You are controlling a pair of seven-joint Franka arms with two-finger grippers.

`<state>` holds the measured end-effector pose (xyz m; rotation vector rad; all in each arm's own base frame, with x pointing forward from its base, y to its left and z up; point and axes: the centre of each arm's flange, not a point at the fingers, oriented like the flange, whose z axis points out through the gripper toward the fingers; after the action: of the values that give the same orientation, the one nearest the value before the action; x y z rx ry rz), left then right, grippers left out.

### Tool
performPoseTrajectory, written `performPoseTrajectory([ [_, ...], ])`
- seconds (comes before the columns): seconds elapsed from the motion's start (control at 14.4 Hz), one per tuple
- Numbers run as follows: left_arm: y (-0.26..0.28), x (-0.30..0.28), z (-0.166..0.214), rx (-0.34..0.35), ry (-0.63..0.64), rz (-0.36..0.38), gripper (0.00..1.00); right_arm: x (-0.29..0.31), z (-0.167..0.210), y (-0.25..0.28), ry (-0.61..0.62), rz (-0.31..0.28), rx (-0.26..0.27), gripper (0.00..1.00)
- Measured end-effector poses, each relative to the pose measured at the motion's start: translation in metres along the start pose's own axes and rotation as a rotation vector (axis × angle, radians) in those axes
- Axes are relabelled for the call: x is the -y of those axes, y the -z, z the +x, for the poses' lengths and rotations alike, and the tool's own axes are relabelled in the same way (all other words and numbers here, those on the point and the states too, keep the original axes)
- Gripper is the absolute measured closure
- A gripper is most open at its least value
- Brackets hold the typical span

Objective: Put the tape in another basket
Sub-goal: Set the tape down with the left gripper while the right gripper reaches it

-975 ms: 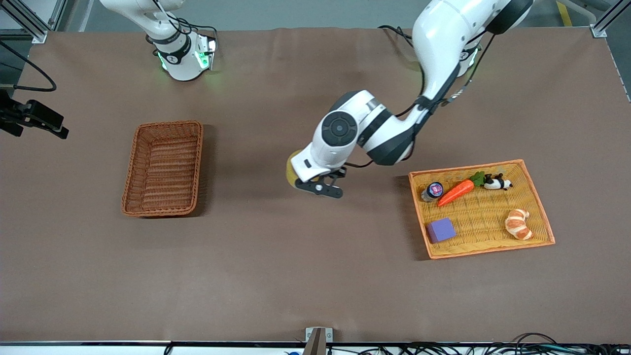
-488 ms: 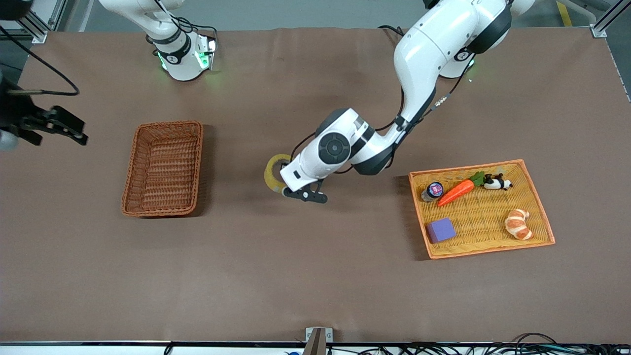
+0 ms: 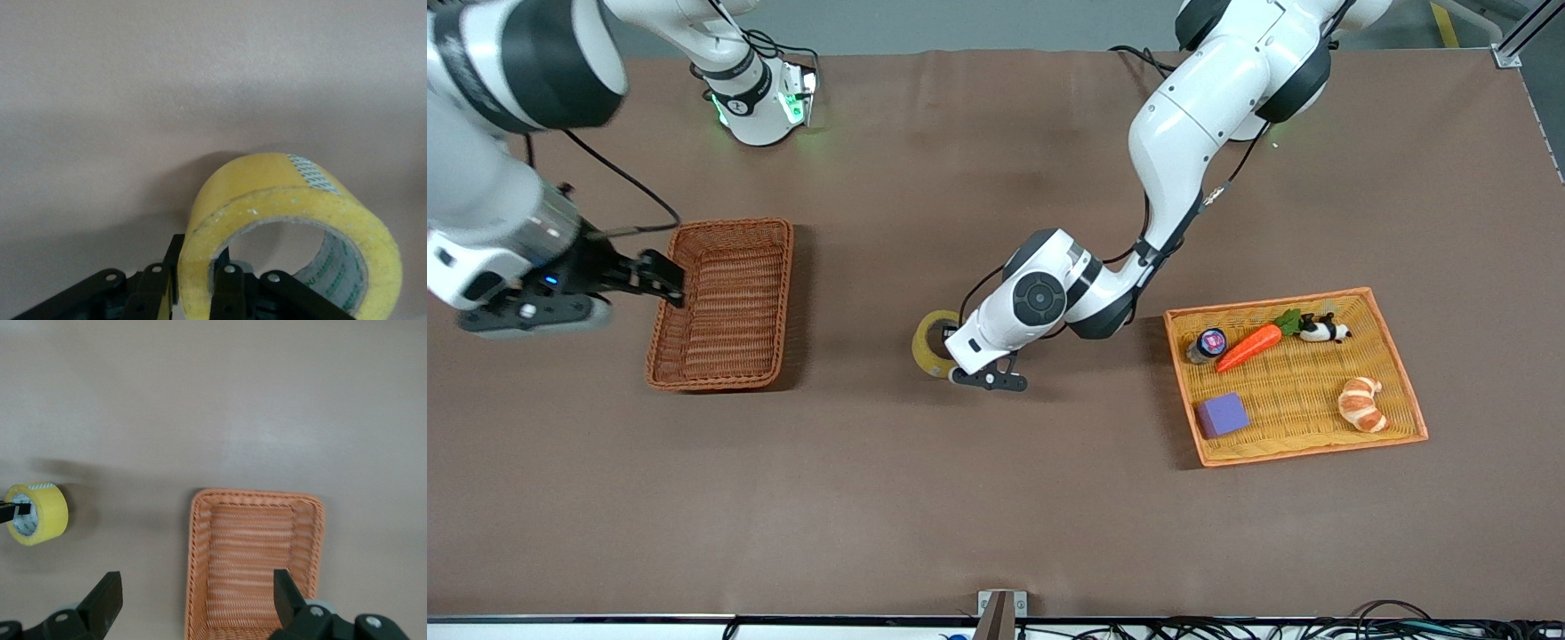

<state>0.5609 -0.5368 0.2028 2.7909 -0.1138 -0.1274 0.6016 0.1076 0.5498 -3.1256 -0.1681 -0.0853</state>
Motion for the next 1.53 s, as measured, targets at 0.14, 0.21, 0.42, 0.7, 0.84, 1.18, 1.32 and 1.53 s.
performPoseTrajectory([
  [0.14,0.002,0.001,0.002,-0.005,0.001,0.001,0.66,0.018,0.009,-0.021,0.006,0.008,-0.007,0.0],
  [0.21,0.002,0.0,0.002,-0.005,0.0,0.001,0.56,0.026,0.012,-0.03,0.016,0.013,-0.006,0.0],
  [0.42,0.018,-0.007,0.005,-0.033,-0.003,-0.006,0.26,0.055,0.021,-0.062,0.043,0.03,0.004,0.0],
  [0.7,0.098,-0.004,0.028,-0.104,0.055,-0.017,0.0,0.109,0.026,-0.107,0.035,0.072,0.006,0.0],
  [0.84,0.15,0.017,0.043,-0.108,0.089,-0.001,0.0,0.141,0.027,-0.14,0.037,0.09,0.012,0.0],
  [1.18,0.308,0.11,0.064,-0.125,0.173,0.071,0.0,0.231,0.01,-0.239,0.018,0.0,-0.01,0.0],
  [1.32,0.367,0.145,0.058,-0.163,0.186,0.085,0.0,0.254,-0.001,-0.273,0.034,-0.001,0.007,0.0],
  [1.53,0.415,0.154,0.04,-0.205,0.197,0.094,0.0,0.271,-0.01,-0.301,0.061,0.005,0.024,0.0],
])
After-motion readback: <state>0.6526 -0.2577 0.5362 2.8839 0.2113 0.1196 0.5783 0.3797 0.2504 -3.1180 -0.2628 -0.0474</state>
